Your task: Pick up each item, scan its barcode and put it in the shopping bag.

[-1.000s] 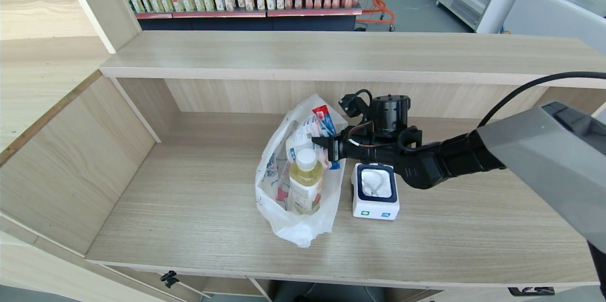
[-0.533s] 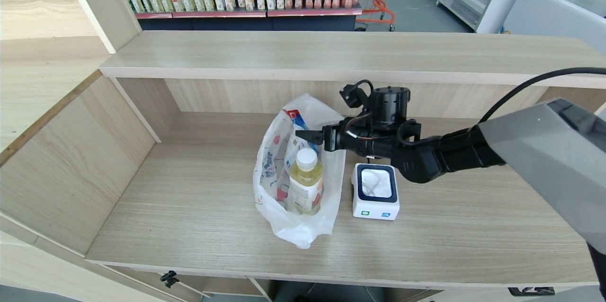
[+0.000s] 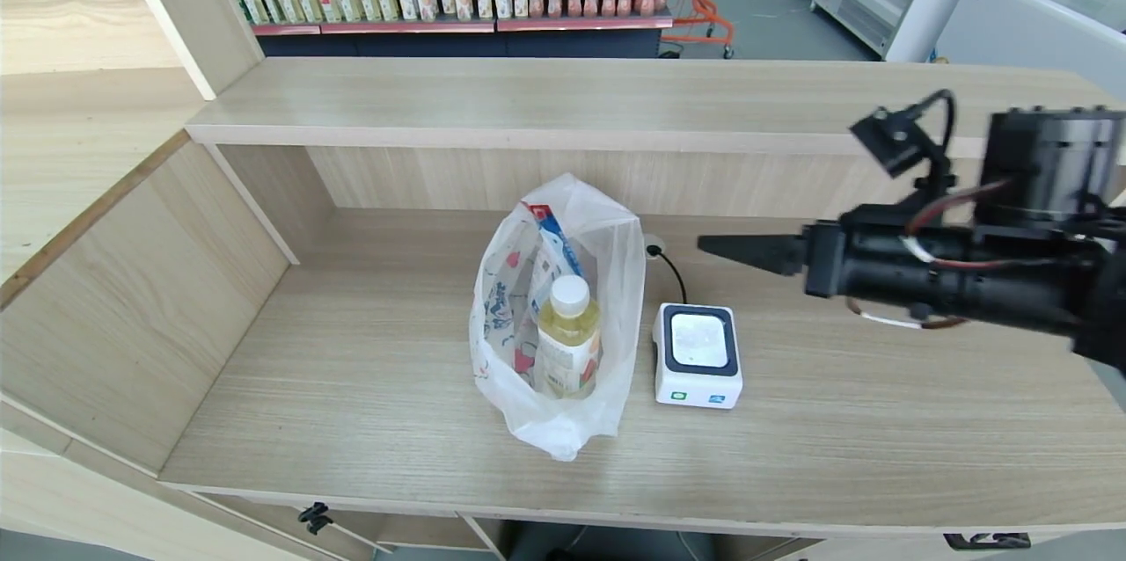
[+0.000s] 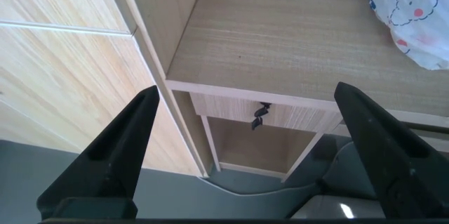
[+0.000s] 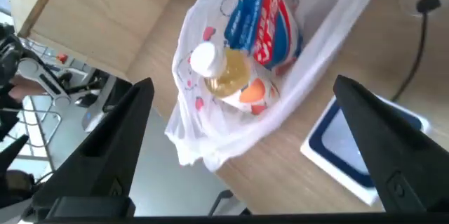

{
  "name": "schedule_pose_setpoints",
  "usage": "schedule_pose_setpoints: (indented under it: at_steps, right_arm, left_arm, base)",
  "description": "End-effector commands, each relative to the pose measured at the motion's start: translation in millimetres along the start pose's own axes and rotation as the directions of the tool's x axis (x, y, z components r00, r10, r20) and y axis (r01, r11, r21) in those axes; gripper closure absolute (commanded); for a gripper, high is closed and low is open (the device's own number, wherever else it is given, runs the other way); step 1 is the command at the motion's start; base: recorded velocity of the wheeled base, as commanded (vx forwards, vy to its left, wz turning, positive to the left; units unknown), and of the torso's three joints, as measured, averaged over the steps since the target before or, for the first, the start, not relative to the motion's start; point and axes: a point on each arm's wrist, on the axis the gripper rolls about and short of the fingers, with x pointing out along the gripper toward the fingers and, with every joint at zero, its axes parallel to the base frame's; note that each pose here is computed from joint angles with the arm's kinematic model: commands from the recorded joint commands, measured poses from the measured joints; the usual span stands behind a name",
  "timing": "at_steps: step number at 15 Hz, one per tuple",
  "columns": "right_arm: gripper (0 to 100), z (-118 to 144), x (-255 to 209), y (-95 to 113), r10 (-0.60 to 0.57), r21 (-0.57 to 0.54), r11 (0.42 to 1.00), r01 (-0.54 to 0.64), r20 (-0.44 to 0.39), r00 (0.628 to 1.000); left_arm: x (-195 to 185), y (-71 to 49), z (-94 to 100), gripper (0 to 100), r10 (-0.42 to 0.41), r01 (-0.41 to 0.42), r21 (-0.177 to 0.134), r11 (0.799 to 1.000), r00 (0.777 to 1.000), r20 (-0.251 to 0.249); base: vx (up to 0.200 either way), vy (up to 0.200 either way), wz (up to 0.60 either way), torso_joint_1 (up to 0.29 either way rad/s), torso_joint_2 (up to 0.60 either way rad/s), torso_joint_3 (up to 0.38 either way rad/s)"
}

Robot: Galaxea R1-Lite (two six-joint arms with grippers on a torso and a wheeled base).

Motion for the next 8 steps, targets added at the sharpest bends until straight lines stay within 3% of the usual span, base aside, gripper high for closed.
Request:
schedule_pose_setpoints:
  at_steps: [1,3,4,6,8]
  right_arm:
    - [0,-47.7,-135.0,33.2,-0.178,-0.046,0.982,0.181,0.059,0.982]
    - [0,-92.2,-174.0,48.8,-0.380,-0.019,0.924,0.381,0.040,0.924]
    - [0,-130.5,-197.9,57.1,-0.485,-0.020,0.873,0.487,0.058,0.872]
    - [0,-176.8,-217.3,61.5,-0.595,-0.075,0.791,0.608,0.142,0.791]
    - [0,-207.0,-222.8,60.2,-0.635,-0.092,0.748,0.658,0.191,0.749]
  left_arm:
    - [0.0,0.0,0.0,0,0.001,-0.001,0.000,1.000,1.000,0.000]
    - [0.0,0.0,0.0,0,0.001,-0.001,0.000,1.000,1.000,0.000]
    - [0.0,0.0,0.0,0,0.001,-0.001,0.000,1.000,1.000,0.000]
    - [0.0,0.0,0.0,0,0.001,-0.001,0.000,1.000,1.000,0.000]
    - [0.0,0.0,0.0,0,0.001,-0.001,0.000,1.000,1.000,0.000]
  base:
    - [0.000,0.000,0.00,0.000,0.00,0.000]
    - [0.000,0.000,0.00,0.000,0.00,0.000]
    - [0.000,0.000,0.00,0.000,0.00,0.000]
    - [0.000,0.000,0.00,0.000,0.00,0.000]
    - [0.000,0.000,0.00,0.000,0.00,0.000]
